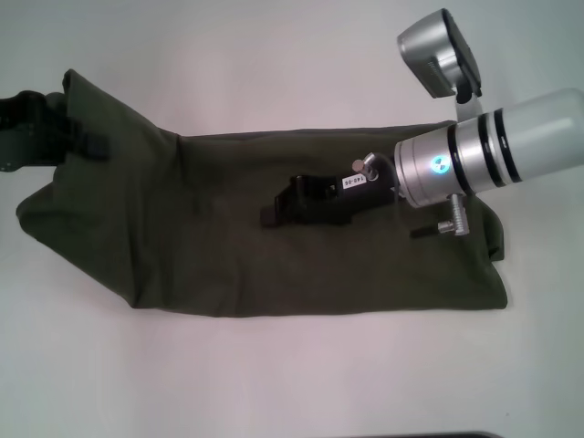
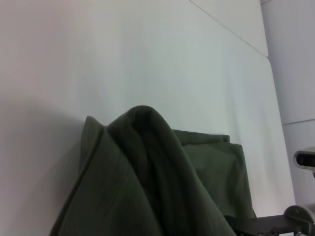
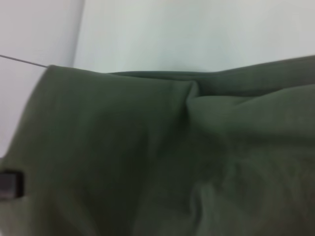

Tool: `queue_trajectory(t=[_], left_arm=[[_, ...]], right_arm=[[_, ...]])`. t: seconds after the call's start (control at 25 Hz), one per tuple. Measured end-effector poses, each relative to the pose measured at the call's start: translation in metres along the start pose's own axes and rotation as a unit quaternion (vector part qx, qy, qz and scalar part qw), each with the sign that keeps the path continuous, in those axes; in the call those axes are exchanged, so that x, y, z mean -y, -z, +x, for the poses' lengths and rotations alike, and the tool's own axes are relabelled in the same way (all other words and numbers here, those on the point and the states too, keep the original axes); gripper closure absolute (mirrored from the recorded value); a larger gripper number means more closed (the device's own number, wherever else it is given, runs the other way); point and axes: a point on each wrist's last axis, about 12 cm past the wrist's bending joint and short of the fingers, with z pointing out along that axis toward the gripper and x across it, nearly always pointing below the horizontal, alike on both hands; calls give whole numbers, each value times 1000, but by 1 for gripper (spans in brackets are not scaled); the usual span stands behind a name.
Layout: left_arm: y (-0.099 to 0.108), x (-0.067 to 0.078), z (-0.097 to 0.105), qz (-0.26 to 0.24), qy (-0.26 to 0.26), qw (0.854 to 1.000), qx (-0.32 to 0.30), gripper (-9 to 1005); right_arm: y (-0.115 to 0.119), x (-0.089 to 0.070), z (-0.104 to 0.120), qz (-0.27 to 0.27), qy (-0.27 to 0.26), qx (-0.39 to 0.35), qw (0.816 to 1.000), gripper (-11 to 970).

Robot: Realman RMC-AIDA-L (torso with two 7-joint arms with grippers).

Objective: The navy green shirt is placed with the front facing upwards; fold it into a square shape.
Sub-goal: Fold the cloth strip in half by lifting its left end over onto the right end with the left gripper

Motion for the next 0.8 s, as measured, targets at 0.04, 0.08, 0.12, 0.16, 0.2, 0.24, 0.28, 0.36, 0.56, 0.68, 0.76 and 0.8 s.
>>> queue_trajectory(t=[0.04,0.08,0.12,0.16,0.2,0.24,0.28,0.36,0.56,0.68,0.76,0.8], left_arm=[[0,1,-1,0,-2,1000,-1,918],[0,2,-1,1,-4,1000,-2,918],[0,3,-2,2,-6,1000,-2,918],[0,4,-2,3,-8,1000,-3,918],[0,5,-2,3,-11,1000,-3,918],[-1,6,-2,4,-14,1000,-3,918],[-1,8,-2,4,-16,1000,-4,918],[-1,10,-2,5,-21,1000,-5,918],[0,10,-2,5,-22,1000,-4,918],[0,10,-1,4,-21,1000,-3,918],[1,9,-1,4,-20,1000,-3,918],[1,8,-1,3,-18,1000,-1,918]], right_arm=[[-2,0,0,4,0,-1,1000,943],[-4,-1,-1,11,-1,-2,1000,960],[-5,0,-1,17,-1,-3,1000,960],[-7,0,-2,23,-2,-1,1000,960],[-7,0,-3,28,-4,1,1000,960],[-8,1,-4,33,-5,4,999,960],[-9,1,-5,37,-5,8,999,960],[-10,1,-8,48,-5,14,999,961],[-11,-3,-11,49,-7,9,999,961],[-6,-9,-14,20,-5,15,1000,961],[-3,-12,-16,5,-2,19,1000,960],[-2,-12,-17,3,-1,21,1000,960]])
